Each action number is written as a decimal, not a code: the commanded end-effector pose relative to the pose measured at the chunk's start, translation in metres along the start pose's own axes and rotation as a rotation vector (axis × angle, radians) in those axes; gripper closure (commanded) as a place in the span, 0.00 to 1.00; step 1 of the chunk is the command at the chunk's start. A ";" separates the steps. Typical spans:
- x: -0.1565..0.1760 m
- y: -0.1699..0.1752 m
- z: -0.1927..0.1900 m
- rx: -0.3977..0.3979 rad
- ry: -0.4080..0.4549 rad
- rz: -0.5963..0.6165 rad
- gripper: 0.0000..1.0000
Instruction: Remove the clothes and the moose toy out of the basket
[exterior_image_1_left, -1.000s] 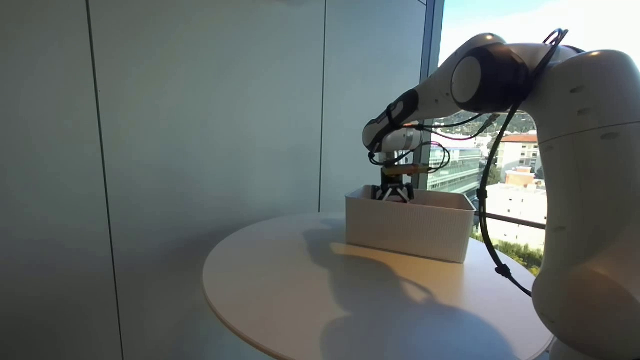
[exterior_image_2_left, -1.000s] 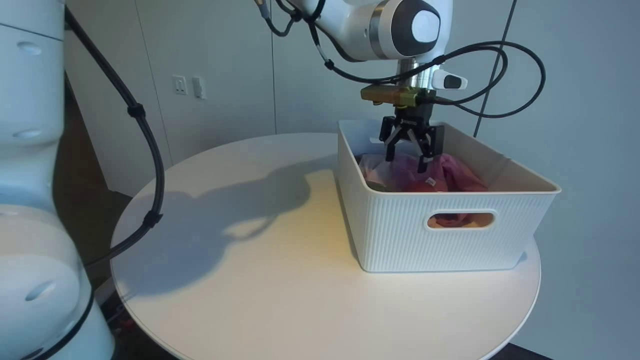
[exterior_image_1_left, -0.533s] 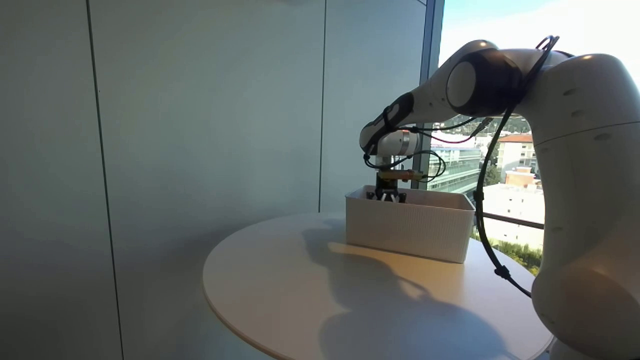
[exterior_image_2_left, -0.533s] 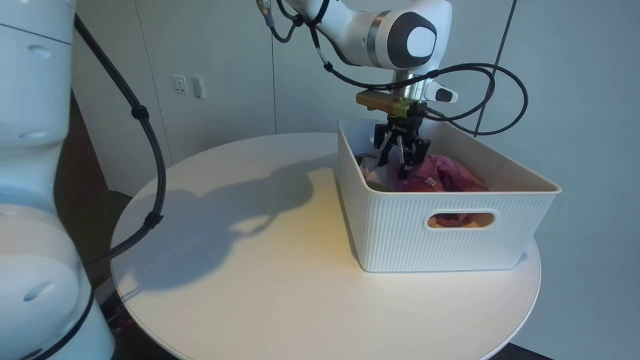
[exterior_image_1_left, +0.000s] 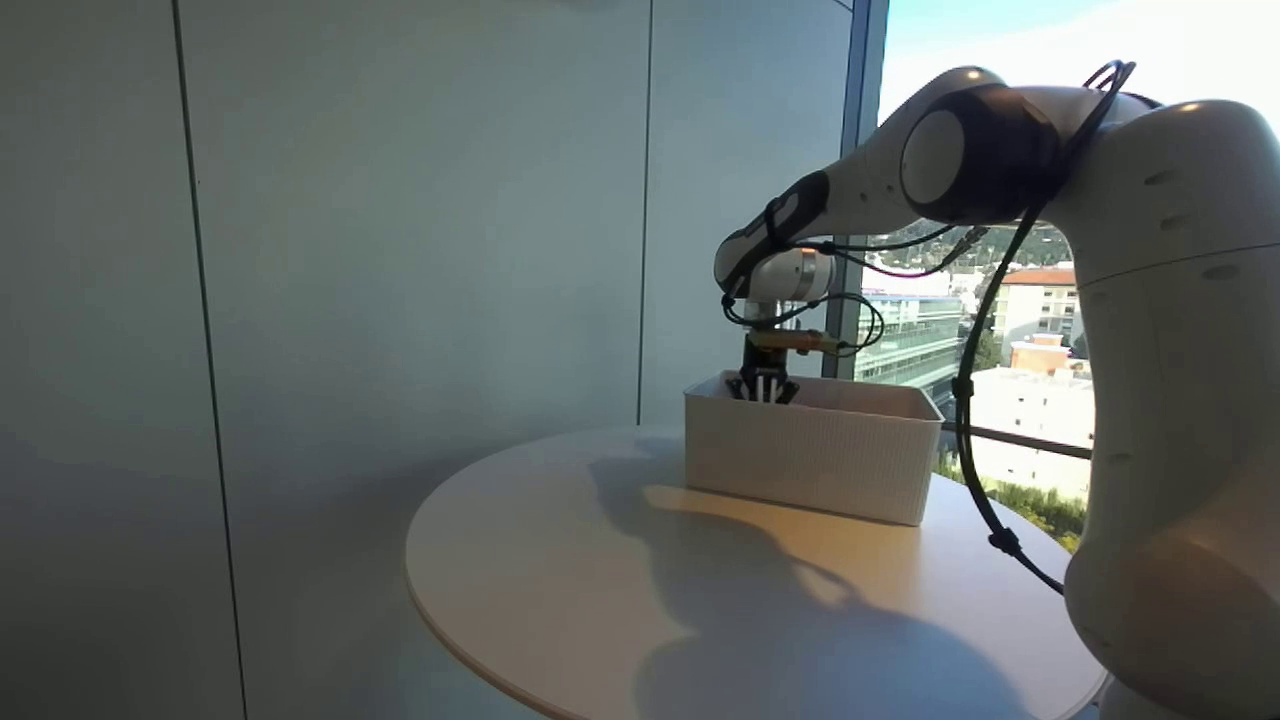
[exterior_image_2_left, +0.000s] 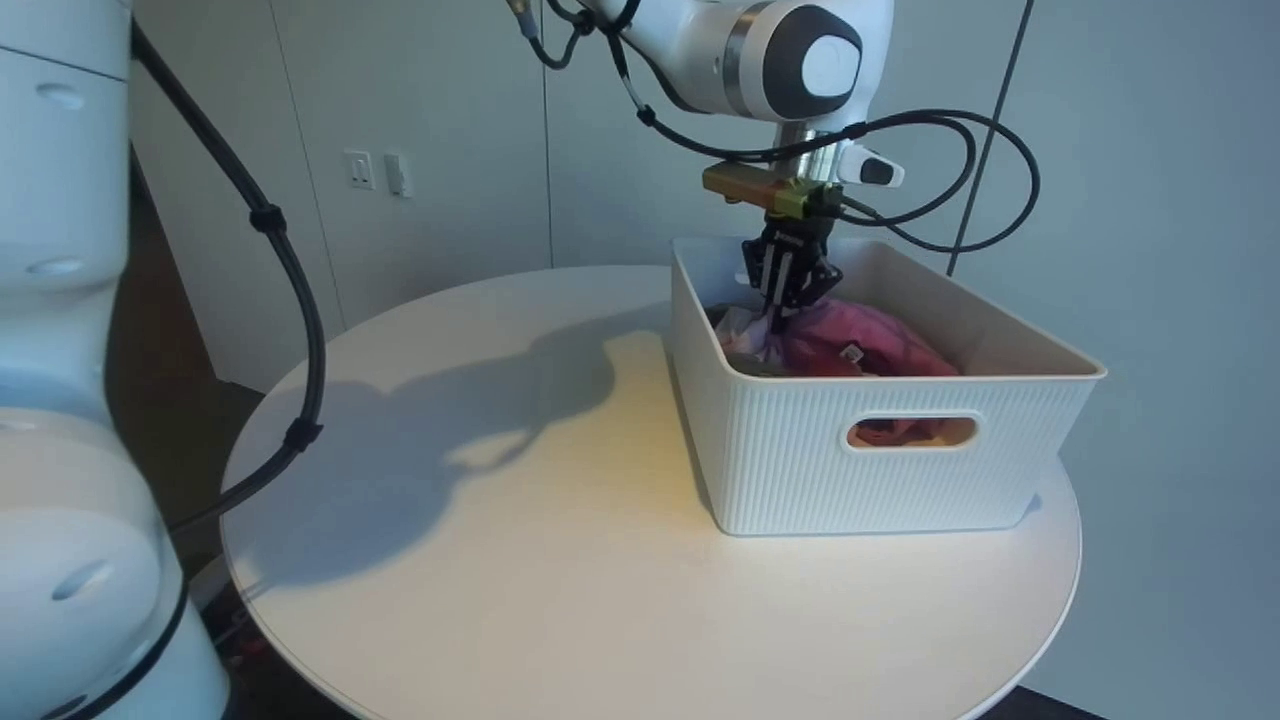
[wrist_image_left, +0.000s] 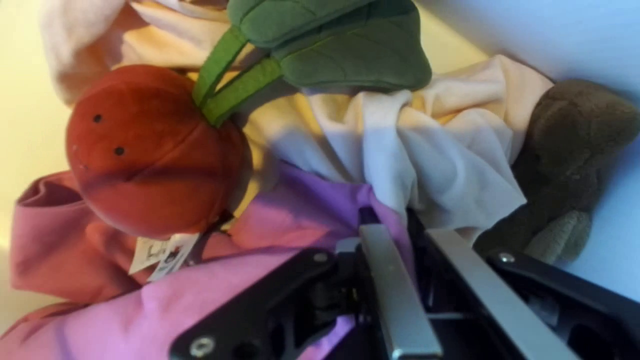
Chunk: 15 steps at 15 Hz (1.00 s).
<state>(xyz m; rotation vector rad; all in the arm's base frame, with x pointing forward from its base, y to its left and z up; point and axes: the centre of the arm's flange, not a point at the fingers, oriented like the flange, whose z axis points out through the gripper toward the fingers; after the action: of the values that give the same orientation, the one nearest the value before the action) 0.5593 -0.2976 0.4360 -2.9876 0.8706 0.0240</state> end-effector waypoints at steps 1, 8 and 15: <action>-0.044 -0.017 -0.075 0.004 0.155 0.002 0.91; -0.121 -0.025 -0.212 -0.078 0.486 -0.072 0.91; -0.250 -0.093 -0.318 -0.057 0.644 -0.408 0.91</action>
<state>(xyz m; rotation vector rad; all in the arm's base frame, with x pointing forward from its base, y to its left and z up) 0.4383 -0.1492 0.7300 -3.1846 0.4709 -0.8768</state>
